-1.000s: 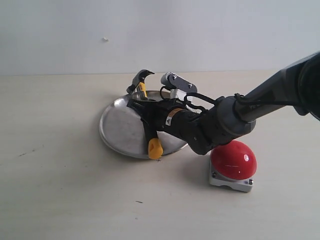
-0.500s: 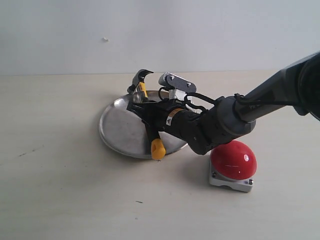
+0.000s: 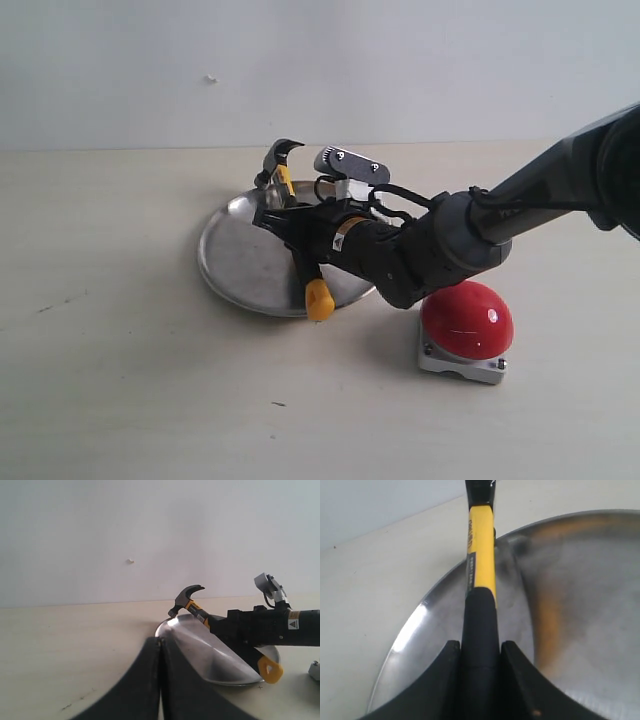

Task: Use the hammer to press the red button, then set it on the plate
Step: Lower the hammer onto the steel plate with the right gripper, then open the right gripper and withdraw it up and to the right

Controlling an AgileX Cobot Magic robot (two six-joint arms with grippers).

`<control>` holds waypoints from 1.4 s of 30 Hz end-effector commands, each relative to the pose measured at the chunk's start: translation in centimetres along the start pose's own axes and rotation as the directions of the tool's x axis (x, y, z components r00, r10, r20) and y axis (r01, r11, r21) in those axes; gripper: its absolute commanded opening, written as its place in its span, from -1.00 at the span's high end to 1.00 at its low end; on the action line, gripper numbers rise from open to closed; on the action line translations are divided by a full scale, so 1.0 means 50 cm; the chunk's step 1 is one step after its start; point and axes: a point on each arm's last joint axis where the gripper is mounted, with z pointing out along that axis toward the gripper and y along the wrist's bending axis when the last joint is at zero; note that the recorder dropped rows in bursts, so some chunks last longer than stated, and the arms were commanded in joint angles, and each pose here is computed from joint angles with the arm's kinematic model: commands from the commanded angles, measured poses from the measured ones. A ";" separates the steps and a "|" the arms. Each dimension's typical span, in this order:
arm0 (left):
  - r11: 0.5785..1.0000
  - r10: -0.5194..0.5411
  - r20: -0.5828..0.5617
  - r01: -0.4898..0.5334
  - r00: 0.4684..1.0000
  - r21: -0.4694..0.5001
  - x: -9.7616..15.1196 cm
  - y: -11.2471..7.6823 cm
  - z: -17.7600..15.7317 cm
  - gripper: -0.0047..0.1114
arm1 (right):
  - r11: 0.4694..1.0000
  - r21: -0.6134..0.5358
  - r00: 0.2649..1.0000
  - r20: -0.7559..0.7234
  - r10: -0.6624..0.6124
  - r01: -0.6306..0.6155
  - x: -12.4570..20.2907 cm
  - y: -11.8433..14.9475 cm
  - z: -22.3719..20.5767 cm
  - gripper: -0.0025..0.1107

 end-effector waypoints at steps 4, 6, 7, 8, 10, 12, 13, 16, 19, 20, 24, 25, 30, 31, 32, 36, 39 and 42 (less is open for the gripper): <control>1.000 -0.001 0.006 0.001 1.000 -0.002 0.001 0.000 -0.001 0.92 | 1.000 -0.002 1.000 0.002 -0.029 0.029 -0.014 0.009 -0.001 0.33; 1.000 -0.001 0.006 0.001 1.000 -0.002 0.001 0.000 -0.001 0.92 | 1.000 -0.002 1.000 0.002 -0.029 0.029 -0.014 0.009 -0.001 0.28; 1.000 -0.001 0.006 0.001 1.000 -0.002 0.001 0.000 -0.001 0.92 | 1.000 -0.002 1.000 0.002 -0.029 0.029 -0.014 0.009 -0.001 0.27; 1.000 -0.001 0.006 0.001 1.000 -0.002 0.001 0.000 -0.001 0.92 | 1.000 -0.002 1.000 0.002 -0.029 0.029 -0.014 0.009 -0.001 0.26; 1.000 -0.001 0.006 0.001 1.000 -0.002 0.001 0.000 -0.001 0.92 | 1.000 -0.002 1.000 0.002 -0.029 0.029 -0.014 0.009 -0.001 0.26; 1.000 -0.001 0.006 0.001 1.000 -0.002 0.001 0.000 -0.001 0.92 | 1.000 -0.002 1.000 0.002 -0.029 0.029 -0.014 0.009 -0.001 0.26; 1.000 -0.001 0.006 0.001 1.000 -0.002 0.001 0.000 -0.001 0.92 | 1.000 -0.001 1.000 0.001 -0.029 0.029 -0.014 0.008 -0.001 0.26; 1.000 -0.001 0.006 0.001 1.000 -0.002 0.001 0.000 -0.001 0.92 | 1.000 0.005 1.000 0.003 -0.030 0.030 -0.020 0.011 -0.004 0.26; 1.000 -0.001 0.006 0.001 1.000 -0.002 0.001 0.000 -0.001 0.92 | 0.998 0.015 0.998 0.016 -0.056 0.056 -0.038 0.021 -0.015 0.26; 1.000 -0.001 0.006 0.001 1.000 -0.002 0.001 0.000 -0.001 0.92 | 0.998 0.018 0.998 0.015 -0.067 0.067 -0.044 0.025 -0.019 0.26; 1.000 -0.001 0.006 0.001 1.000 -0.002 0.001 0.000 -0.001 0.92 | 0.996 0.029 0.996 -0.013 -0.084 0.084 -0.069 0.044 -0.041 0.28; 1.000 -0.001 0.006 0.001 1.000 -0.002 0.001 0.000 -0.001 0.92 | 0.996 0.034 0.996 -0.024 -0.083 0.084 -0.075 0.050 -0.048 0.31; 1.000 -0.001 0.006 0.001 1.000 -0.002 0.001 0.000 -0.001 0.92 | 0.983 0.044 0.980 -0.093 -0.174 0.178 -0.107 0.077 -0.090 0.83; 1.000 -0.001 0.006 0.001 1.000 -0.002 0.001 0.000 -0.001 0.92 | 0.976 0.043 0.972 -0.112 -0.205 0.211 -0.115 0.083 -0.100 0.96; 1.000 -0.001 0.006 0.001 1.000 -0.002 0.001 0.000 -0.001 0.92 | 0.976 0.047 0.971 -0.124 -0.207 0.214 -0.121 0.088 -0.109 0.96; 1.000 -0.001 0.006 0.001 1.000 -0.002 0.001 0.000 -0.001 0.92 | 0.970 0.045 0.963 -0.135 -0.231 0.239 -0.141 0.103 -0.170 0.96; 1.000 -0.001 0.006 0.001 1.000 -0.002 0.001 0.000 -0.001 0.92 | 0.966 0.033 0.961 -0.110 -0.252 0.257 -0.148 0.106 -0.230 0.96; 1.000 -0.001 0.006 0.001 1.000 -0.002 0.001 0.000 -0.001 0.92 | 0.950 0.031 0.944 -0.125 -0.305 0.311 -0.135 0.096 -0.294 0.96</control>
